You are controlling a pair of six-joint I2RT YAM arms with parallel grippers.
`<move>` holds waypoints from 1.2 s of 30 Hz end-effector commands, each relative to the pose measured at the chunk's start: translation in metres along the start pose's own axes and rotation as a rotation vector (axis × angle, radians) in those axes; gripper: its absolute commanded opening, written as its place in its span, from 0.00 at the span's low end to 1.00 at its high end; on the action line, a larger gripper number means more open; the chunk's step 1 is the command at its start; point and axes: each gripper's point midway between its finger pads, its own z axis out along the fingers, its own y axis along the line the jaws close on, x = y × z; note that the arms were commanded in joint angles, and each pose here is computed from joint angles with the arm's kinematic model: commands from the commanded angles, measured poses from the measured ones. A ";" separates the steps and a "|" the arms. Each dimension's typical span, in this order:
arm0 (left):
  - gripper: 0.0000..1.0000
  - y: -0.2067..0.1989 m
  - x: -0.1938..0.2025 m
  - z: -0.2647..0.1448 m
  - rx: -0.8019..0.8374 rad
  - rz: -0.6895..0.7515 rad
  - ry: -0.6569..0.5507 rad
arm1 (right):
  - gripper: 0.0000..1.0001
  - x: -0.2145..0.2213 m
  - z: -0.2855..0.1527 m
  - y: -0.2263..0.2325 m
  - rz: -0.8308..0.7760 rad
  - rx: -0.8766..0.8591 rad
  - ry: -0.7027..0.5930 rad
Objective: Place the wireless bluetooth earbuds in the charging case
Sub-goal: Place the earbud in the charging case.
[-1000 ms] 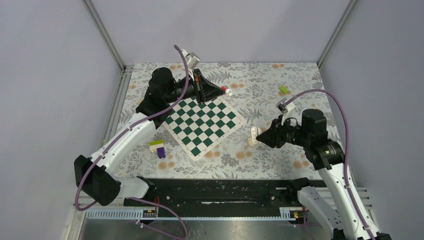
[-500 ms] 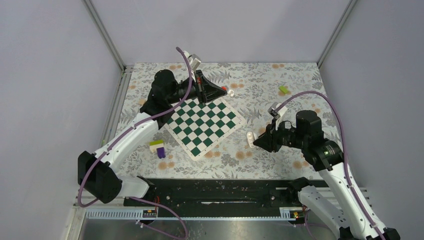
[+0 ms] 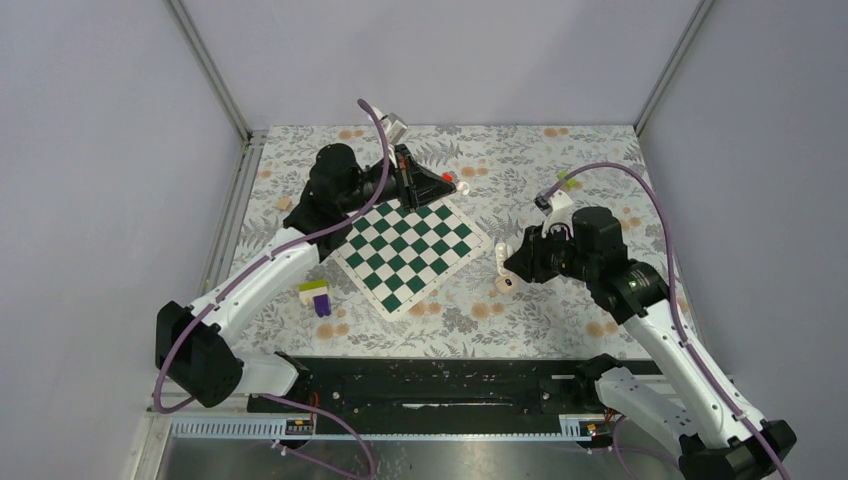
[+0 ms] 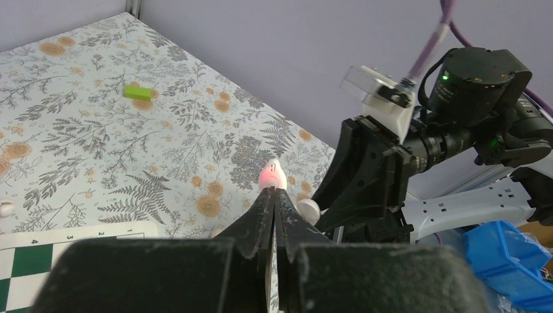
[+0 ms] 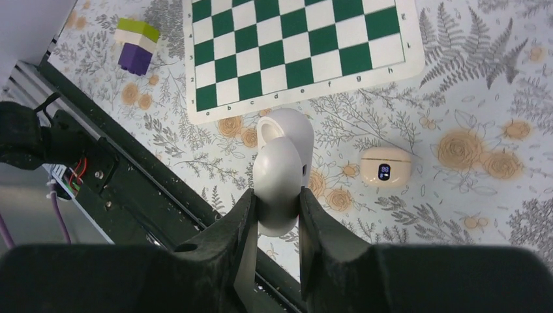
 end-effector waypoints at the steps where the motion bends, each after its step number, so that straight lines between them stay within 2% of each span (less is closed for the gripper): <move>1: 0.00 -0.002 -0.010 0.000 -0.019 0.039 -0.042 | 0.00 -0.016 0.002 -0.013 0.118 0.122 -0.002; 4: 0.00 0.003 -0.008 0.003 -0.052 0.009 -0.045 | 0.00 -0.013 0.005 -0.026 0.249 0.228 0.029; 8: 0.00 0.008 0.000 0.007 -0.072 -0.018 -0.009 | 0.00 -0.010 0.016 -0.028 0.365 0.250 0.046; 13: 0.00 0.009 -0.003 0.002 -0.100 0.007 -0.013 | 0.00 -0.019 0.017 -0.022 0.396 0.223 0.020; 17: 0.00 0.011 -0.010 0.000 -0.136 -0.002 -0.031 | 0.00 -0.033 0.010 -0.026 0.418 0.256 -0.057; 23: 0.00 0.031 -0.015 -0.003 -0.287 -0.119 -0.105 | 0.00 -0.052 0.005 -0.026 0.526 0.251 -0.213; 27: 0.00 0.023 -0.007 0.004 -0.297 -0.143 -0.159 | 0.00 -0.061 0.012 -0.018 0.620 0.168 -0.289; 32: 0.00 0.017 -0.001 0.005 -0.315 -0.106 -0.271 | 0.00 -0.068 0.022 -0.004 0.681 0.069 -0.280; 36: 0.00 0.013 0.003 0.003 -0.298 -0.115 -0.313 | 0.00 -0.071 0.026 0.002 0.741 0.037 -0.262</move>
